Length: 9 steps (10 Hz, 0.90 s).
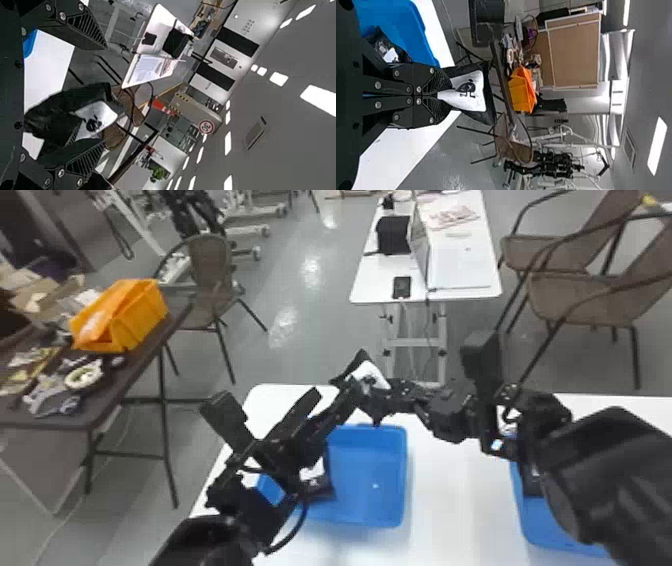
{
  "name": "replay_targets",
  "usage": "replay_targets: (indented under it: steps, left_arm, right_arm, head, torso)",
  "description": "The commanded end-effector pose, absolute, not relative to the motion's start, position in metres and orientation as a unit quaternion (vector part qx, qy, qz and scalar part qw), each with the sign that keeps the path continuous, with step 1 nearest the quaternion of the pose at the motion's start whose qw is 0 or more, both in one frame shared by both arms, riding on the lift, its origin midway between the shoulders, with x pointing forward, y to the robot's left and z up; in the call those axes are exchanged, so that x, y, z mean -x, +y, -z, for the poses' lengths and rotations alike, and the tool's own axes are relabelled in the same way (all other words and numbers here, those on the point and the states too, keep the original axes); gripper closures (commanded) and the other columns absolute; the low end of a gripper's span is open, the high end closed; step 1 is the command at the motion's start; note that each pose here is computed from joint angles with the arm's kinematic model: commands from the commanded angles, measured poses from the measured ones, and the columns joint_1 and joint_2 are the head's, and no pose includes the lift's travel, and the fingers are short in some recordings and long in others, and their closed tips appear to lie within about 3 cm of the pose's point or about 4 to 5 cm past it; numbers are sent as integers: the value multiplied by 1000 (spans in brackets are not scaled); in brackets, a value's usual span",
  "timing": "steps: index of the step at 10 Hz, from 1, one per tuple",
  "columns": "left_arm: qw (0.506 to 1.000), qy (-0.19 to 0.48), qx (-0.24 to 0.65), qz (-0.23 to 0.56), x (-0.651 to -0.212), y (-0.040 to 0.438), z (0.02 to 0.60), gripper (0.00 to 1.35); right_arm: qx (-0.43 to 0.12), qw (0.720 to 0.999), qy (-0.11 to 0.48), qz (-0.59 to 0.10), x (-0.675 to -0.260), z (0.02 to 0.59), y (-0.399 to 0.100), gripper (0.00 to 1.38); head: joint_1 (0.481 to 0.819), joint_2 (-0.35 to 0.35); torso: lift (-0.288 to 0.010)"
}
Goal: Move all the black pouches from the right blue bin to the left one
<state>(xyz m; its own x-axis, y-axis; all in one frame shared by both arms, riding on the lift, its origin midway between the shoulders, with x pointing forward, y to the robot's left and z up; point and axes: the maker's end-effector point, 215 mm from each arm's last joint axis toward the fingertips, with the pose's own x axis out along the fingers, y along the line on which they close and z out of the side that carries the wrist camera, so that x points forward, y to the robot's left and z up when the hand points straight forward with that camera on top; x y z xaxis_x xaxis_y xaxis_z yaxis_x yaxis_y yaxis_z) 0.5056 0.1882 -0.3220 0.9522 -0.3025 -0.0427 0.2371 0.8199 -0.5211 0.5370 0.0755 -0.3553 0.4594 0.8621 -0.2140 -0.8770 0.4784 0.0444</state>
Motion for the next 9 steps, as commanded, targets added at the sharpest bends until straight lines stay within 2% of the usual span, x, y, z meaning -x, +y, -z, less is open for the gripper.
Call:
replay_targets:
  steps: [1, 6, 7, 9]
  left_arm:
    - [945, 67, 277, 161, -510, 176, 315, 209]
    - [939, 76, 280, 182, -514, 158, 315, 219]
    - [943, 73, 272, 178, -516, 161, 314, 325]
    - [958, 48, 239, 151, -518, 174, 306, 1259]
  right_arm:
    - [34, 841, 105, -530, -530, 356, 93, 1283]
    - [1, 828, 104, -552, -527, 347, 116, 1283]
    - [1, 827, 105, -553, -526, 348, 117, 1283]
    - [2, 826, 107, -554, -526, 349, 117, 1283]
  head:
    - [695, 267]
    - [695, 280]
    - [695, 282]
    - [695, 286]
  torso:
    - [10]
    - [10]
    - [10]
    - [10]
